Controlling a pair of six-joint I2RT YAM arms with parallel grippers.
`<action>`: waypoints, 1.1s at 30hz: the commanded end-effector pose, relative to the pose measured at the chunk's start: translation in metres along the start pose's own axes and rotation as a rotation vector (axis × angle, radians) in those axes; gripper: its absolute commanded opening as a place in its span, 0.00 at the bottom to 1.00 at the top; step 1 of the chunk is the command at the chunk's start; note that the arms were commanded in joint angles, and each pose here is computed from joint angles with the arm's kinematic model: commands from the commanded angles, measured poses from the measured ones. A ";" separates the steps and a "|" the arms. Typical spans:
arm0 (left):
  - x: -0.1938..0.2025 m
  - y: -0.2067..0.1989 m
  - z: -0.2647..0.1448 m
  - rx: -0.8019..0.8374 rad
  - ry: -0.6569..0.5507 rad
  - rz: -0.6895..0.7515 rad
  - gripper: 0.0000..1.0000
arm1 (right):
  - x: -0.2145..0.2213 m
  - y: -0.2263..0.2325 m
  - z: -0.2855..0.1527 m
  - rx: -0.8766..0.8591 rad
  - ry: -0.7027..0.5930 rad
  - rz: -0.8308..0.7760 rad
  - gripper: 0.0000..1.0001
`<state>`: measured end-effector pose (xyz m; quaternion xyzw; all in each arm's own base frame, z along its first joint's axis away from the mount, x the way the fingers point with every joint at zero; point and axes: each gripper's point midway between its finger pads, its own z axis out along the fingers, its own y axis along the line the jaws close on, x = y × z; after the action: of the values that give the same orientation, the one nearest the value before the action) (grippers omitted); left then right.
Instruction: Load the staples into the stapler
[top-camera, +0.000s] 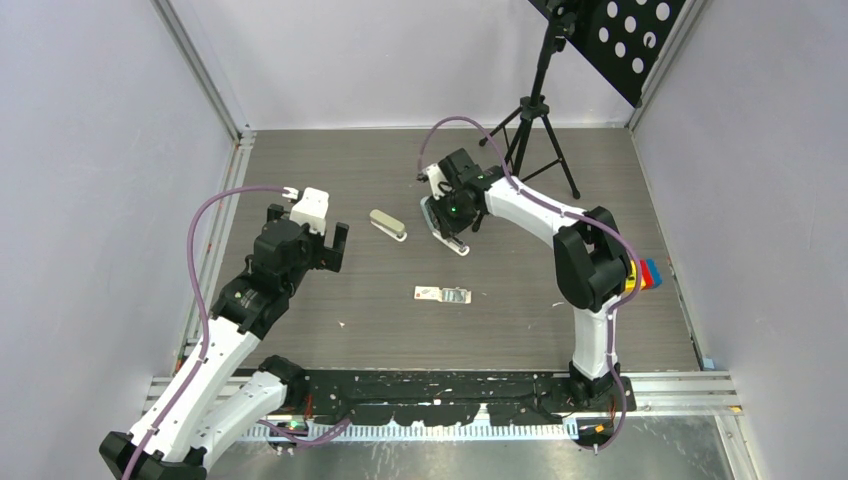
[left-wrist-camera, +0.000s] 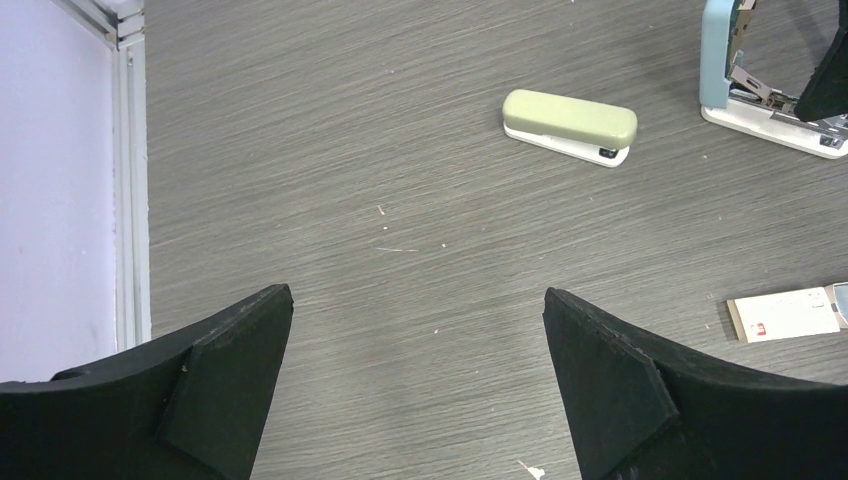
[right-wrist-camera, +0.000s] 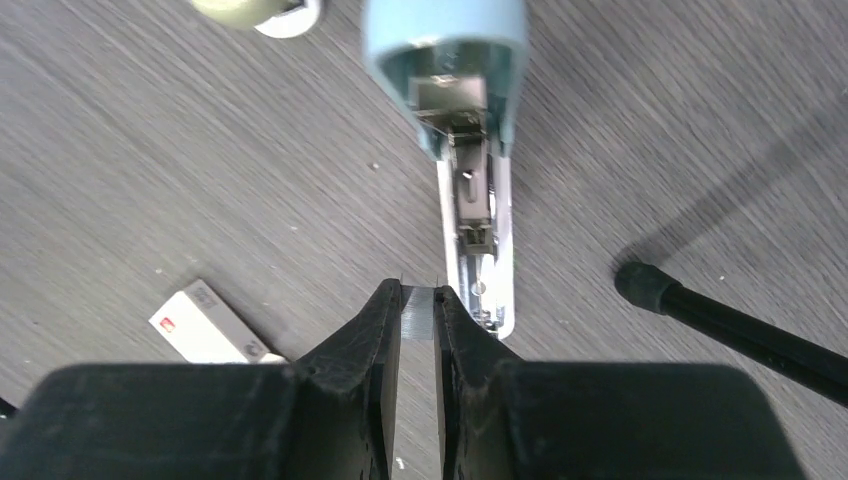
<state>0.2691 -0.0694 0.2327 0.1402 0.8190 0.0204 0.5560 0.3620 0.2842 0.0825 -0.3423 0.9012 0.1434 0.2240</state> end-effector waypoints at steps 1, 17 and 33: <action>-0.009 0.000 0.002 0.005 -0.041 0.005 1.00 | -0.017 -0.006 -0.013 -0.010 -0.102 -0.060 0.17; -0.005 -0.002 0.007 0.009 -0.024 0.016 1.00 | -0.019 -0.021 -0.018 0.013 -0.156 -0.089 0.18; -0.003 -0.004 0.009 0.018 -0.019 0.020 1.00 | -0.011 -0.022 -0.013 0.001 -0.137 -0.152 0.18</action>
<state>0.2718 -0.0713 0.2227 0.1542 0.8252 0.0256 0.5428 0.3772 0.2656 0.0888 -0.3851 0.8683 0.1406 0.2793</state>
